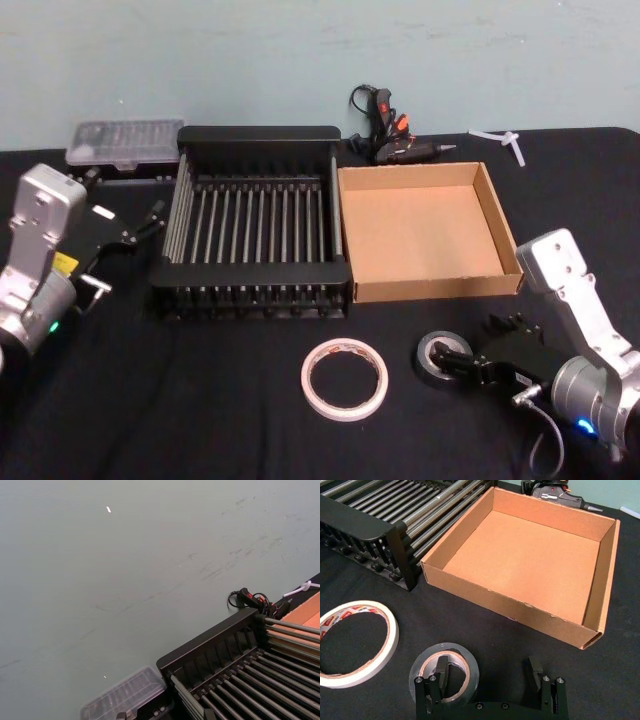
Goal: Pick up the white tape and place it into the black box , Pick up the silver tape and place it into the brown box.
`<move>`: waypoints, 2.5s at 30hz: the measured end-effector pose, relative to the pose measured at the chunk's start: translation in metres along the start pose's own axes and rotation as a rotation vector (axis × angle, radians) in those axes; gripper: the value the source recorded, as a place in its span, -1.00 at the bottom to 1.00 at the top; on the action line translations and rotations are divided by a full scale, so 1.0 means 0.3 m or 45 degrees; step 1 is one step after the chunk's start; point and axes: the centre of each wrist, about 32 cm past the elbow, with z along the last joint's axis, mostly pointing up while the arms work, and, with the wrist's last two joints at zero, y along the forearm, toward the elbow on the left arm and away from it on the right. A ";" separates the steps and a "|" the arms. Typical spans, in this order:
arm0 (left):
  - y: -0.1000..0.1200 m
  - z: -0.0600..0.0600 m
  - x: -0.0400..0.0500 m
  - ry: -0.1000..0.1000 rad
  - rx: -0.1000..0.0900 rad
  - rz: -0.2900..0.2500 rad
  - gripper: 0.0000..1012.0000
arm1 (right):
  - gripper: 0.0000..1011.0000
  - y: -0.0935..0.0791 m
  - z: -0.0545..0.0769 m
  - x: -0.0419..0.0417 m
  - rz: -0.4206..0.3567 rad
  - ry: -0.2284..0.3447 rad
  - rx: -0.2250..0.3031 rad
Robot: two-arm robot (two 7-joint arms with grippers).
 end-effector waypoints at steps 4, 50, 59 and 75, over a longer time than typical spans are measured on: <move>0.000 0.000 0.000 0.000 0.000 0.000 0.98 | 0.87 0.000 0.000 0.000 0.000 0.001 0.000; 0.000 0.000 0.000 0.000 0.000 0.000 0.98 | -0.70 -0.026 0.018 0.003 0.033 -0.002 0.069; 0.000 0.000 0.000 0.000 0.000 0.000 0.98 | -0.70 -0.044 0.057 0.018 0.029 -0.019 0.141; 0.000 0.000 0.000 0.000 0.000 0.000 0.98 | -0.70 0.024 0.177 0.104 -0.048 -0.077 0.274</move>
